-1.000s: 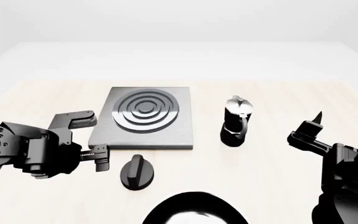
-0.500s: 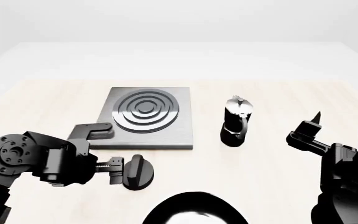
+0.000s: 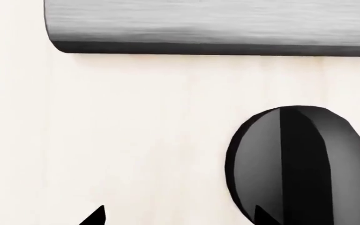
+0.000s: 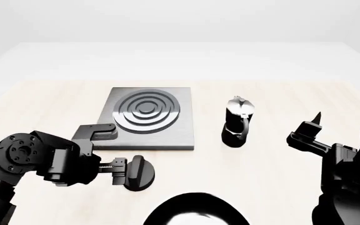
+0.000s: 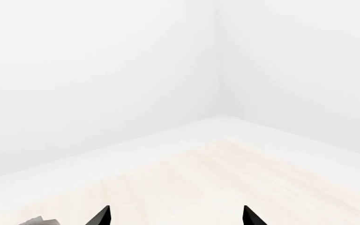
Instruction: Turn on the stove and put the frying pan on it.
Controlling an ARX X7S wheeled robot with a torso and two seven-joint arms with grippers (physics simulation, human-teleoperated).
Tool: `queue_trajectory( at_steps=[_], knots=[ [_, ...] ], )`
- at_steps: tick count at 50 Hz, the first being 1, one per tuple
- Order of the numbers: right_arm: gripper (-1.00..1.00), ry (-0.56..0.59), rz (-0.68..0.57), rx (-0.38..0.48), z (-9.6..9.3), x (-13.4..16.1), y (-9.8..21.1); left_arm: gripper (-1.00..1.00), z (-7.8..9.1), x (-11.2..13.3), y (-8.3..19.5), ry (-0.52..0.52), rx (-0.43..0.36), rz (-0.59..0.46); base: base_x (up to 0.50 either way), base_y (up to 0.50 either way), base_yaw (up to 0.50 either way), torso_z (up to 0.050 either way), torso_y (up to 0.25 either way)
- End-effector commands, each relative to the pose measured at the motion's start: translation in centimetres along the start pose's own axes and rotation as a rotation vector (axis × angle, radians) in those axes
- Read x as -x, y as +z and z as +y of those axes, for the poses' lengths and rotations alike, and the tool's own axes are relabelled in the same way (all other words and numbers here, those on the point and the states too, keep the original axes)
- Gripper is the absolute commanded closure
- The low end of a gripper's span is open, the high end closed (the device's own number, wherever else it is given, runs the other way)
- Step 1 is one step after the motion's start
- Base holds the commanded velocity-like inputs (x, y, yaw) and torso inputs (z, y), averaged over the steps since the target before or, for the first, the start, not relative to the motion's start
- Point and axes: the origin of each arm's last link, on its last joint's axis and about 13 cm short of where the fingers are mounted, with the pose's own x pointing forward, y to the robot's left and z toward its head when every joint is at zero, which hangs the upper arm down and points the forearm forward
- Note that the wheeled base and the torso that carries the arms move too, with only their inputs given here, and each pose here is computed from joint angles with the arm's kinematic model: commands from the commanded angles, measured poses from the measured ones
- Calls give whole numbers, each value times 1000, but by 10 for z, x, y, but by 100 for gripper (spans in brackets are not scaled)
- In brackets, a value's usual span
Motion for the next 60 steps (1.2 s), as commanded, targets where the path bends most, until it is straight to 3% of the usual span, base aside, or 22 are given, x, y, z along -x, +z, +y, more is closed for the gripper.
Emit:
queue_trajectory(
  at_steps=[1,29,60],
  knots=[
    [-100,1,8,-22,-1,-1,-1,-100,-7,-7,4,-46,-2,-12,0,0,0,0,0],
    [-100,2,5,-23,-2,0,0,-100,-16,-18,3,-78,-33,13,0,0,0,0,0],
    [-100,4,4,-30,-2,0,1,-100,-45,-17,4,-210,-149,35,0,0,0,-1,0]
  ],
)
